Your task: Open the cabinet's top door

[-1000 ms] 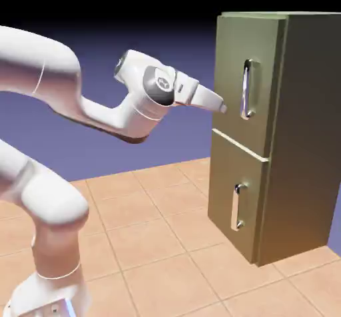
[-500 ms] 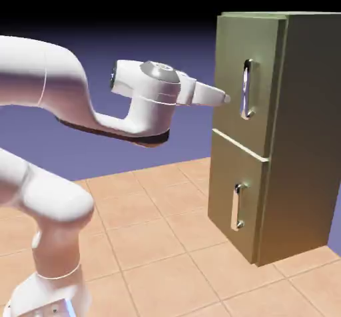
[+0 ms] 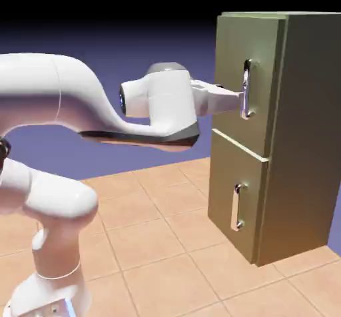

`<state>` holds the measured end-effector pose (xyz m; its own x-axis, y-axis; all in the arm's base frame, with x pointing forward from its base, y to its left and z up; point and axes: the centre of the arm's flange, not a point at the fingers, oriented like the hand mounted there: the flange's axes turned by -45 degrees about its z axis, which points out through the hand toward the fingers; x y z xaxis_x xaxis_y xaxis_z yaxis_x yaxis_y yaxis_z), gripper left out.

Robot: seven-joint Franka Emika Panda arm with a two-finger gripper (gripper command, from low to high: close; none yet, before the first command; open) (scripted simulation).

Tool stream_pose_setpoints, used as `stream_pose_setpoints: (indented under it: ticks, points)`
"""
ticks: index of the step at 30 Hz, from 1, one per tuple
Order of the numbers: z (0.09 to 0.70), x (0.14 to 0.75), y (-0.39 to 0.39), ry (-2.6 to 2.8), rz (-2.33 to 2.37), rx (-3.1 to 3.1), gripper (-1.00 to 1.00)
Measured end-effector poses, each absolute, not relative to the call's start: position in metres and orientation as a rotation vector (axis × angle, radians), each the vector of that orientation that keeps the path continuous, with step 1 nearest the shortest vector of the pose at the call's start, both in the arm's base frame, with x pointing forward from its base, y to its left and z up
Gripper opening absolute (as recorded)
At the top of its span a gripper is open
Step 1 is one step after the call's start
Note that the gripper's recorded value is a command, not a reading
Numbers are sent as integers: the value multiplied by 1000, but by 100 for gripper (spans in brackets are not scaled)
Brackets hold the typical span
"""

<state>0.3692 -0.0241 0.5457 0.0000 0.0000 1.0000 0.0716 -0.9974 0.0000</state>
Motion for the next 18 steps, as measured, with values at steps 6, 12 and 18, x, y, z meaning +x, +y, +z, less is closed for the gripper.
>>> stream_pose_setpoints:
  ticks: [6, 12, 18]
  points:
    - [546, 419, -21, -79, -2185, -2185, -100]
    - [546, 401, -9, 12, -2228, -2227, -100]
    - [546, 376, 10, 149, -2285, -2285, -100]
